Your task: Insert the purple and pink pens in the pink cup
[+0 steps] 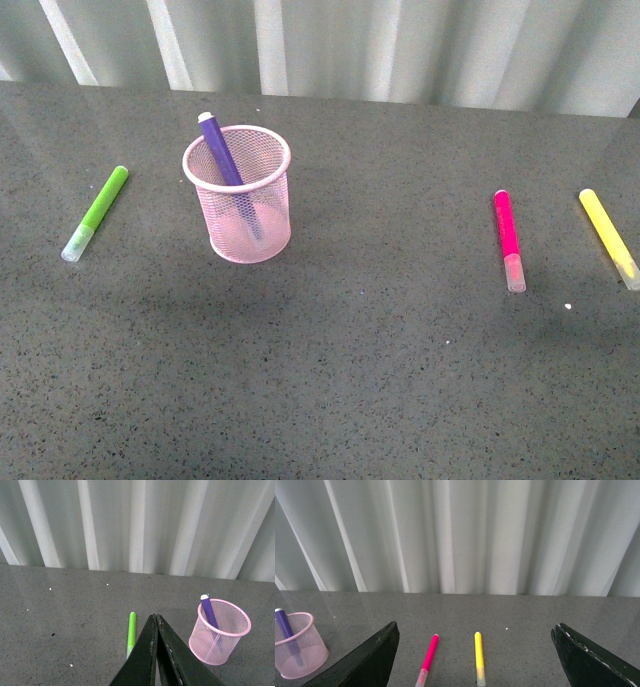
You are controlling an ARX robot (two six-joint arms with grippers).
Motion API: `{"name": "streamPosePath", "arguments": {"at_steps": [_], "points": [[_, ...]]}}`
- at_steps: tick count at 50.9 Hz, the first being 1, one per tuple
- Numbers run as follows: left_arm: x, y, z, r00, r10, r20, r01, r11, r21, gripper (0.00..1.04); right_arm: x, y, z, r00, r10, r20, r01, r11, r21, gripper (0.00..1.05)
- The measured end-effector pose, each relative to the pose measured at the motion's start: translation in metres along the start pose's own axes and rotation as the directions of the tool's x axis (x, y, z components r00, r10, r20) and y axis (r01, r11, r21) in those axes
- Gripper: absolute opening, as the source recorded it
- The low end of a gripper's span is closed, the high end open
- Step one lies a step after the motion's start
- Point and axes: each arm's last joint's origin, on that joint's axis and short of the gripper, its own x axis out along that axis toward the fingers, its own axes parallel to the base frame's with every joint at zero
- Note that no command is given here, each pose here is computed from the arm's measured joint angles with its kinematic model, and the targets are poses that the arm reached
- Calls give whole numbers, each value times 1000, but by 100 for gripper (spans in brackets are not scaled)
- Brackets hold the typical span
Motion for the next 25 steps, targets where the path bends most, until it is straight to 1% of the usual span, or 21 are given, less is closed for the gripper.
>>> {"name": "streamPosePath", "arguments": {"at_steps": [25], "points": [[-21,0,9,1000,-1,31,1,1000,0,4,0,0,0,1000,0,0,0,1000,0,98]]}}
